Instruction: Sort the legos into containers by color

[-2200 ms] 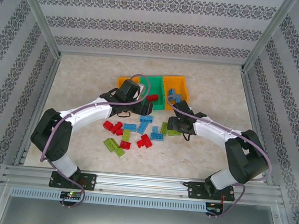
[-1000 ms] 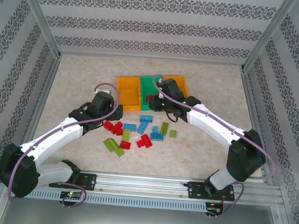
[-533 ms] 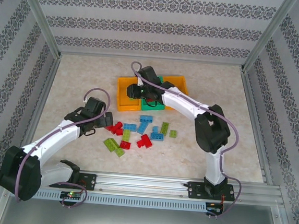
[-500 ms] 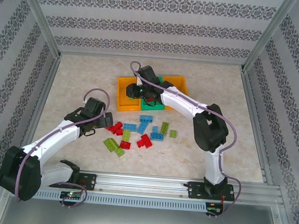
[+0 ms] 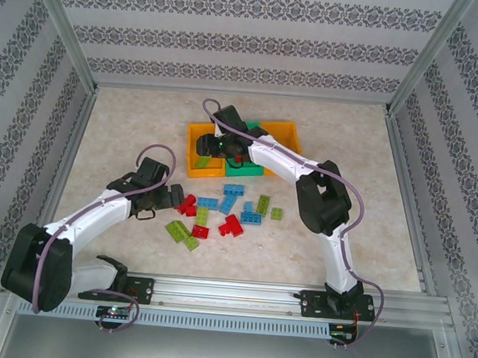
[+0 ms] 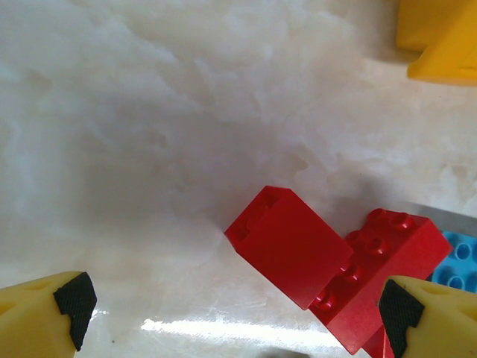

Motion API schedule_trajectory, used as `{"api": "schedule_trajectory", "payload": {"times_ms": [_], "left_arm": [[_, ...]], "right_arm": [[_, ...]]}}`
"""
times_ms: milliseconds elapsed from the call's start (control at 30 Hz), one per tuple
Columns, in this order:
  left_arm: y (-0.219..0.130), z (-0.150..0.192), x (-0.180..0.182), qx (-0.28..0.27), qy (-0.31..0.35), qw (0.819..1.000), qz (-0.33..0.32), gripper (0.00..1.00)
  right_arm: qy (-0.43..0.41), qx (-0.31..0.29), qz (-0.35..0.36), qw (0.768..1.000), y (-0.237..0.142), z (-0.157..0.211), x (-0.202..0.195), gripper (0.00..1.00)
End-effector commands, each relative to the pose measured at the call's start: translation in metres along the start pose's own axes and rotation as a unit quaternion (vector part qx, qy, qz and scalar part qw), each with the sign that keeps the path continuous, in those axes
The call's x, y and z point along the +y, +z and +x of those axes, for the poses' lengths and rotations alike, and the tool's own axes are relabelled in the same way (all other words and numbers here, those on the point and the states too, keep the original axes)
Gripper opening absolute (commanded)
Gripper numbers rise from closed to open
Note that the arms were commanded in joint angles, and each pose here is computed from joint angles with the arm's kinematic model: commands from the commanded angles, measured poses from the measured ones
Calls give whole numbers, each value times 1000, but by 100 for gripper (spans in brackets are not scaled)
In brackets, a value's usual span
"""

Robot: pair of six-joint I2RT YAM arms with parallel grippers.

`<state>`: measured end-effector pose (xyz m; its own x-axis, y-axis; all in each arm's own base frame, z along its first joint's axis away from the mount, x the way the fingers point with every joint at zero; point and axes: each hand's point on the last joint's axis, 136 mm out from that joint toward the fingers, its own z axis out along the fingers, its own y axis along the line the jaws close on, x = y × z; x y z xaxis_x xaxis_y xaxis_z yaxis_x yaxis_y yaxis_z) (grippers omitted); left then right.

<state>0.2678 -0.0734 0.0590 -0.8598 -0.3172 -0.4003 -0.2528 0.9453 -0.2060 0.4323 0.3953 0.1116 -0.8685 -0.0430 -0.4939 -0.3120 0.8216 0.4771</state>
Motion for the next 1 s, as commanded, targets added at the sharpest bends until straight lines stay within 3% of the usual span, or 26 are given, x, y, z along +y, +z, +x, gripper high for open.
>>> {"api": "schedule_trajectory", "payload": {"times_ms": [0, 400, 667, 967], "left_arm": [[2, -4, -7, 0, -35, 999, 22, 99], [15, -3, -17, 25, -67, 997, 37, 98], [18, -7, -14, 19, -75, 997, 24, 92], [28, -11, -19, 25, -81, 996, 24, 86]], "right_arm": [[3, -15, 2, 1000, -10, -11, 3, 60], [-32, -76, 17, 996, -69, -6, 7, 77], [-55, -110, 85, 989, -114, 18, -36, 86], [-15, -110, 125, 986, -142, 50, -94, 87]]}}
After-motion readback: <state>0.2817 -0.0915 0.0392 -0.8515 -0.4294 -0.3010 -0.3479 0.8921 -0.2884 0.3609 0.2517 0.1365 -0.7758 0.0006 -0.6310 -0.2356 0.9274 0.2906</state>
